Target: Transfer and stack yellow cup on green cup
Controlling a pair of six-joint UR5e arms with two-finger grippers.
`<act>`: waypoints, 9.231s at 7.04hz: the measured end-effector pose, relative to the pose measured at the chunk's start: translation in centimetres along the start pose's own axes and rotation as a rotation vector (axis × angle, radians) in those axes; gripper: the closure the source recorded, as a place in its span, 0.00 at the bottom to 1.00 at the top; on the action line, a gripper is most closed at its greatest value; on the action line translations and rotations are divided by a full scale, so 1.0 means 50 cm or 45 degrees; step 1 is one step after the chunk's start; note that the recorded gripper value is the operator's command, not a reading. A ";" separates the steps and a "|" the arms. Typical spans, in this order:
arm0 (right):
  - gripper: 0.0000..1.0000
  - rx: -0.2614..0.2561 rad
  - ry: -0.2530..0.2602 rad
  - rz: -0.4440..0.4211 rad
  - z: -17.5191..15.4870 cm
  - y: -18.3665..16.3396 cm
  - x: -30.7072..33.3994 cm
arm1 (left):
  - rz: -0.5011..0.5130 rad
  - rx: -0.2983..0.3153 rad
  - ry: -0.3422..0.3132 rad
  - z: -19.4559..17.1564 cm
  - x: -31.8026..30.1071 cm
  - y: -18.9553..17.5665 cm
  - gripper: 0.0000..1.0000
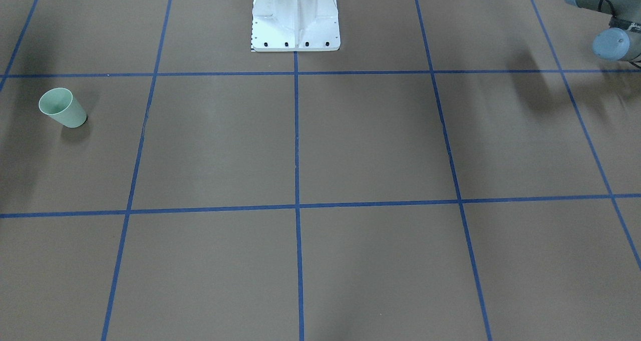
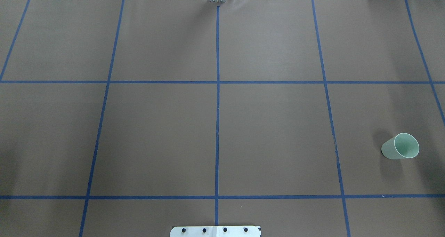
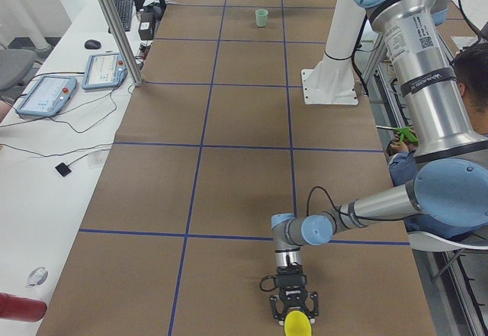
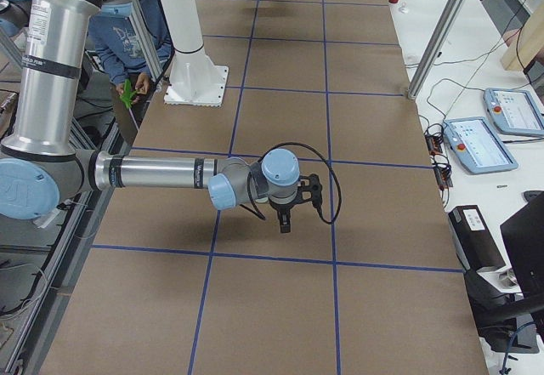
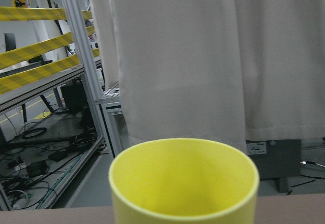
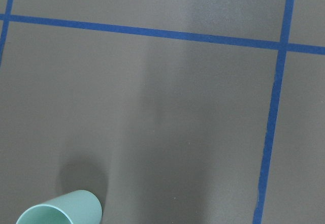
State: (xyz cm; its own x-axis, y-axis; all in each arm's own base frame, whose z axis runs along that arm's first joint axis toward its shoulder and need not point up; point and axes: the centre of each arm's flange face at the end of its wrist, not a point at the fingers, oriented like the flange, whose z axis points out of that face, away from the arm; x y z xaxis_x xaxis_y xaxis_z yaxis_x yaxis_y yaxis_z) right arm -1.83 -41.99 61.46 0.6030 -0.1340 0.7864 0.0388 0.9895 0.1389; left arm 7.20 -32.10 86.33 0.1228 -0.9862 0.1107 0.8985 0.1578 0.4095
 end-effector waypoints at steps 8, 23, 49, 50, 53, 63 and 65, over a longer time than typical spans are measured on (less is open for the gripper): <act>0.00 0.097 -0.060 -0.061 -0.042 -0.165 -0.134 | 0.444 0.142 1.409 -1.020 0.458 0.062 1.00; 0.01 -0.057 -0.337 0.163 0.106 -0.270 -0.995 | 1.398 0.330 2.944 -1.683 0.190 0.362 1.00; 1.00 0.042 -0.272 0.383 -0.027 -0.206 -0.676 | 1.155 0.387 3.137 -1.729 0.121 0.331 0.34; 1.00 0.074 -0.218 0.465 -0.051 -0.172 -0.566 | 1.150 0.387 3.137 -1.729 0.122 0.328 0.34; 1.00 0.045 -0.040 0.454 -0.051 -0.003 -0.288 | 1.121 0.408 3.108 -1.726 0.128 0.319 0.34; 1.00 -0.239 0.074 0.429 0.103 0.111 -0.228 | 1.111 0.429 3.045 -1.710 0.135 0.333 0.34; 1.00 -0.239 0.070 0.424 0.110 0.098 -0.233 | 1.111 0.429 3.045 -1.710 0.135 0.333 0.34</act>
State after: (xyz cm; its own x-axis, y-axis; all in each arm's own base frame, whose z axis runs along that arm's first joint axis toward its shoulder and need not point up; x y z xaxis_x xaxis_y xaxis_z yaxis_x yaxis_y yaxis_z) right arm -13.03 -35.86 56.32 0.6490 0.1946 0.7355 -0.0243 0.9715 -0.2356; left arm 59.02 -40.32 16.45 0.4472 0.8407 -0.3055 0.4090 0.1116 0.9057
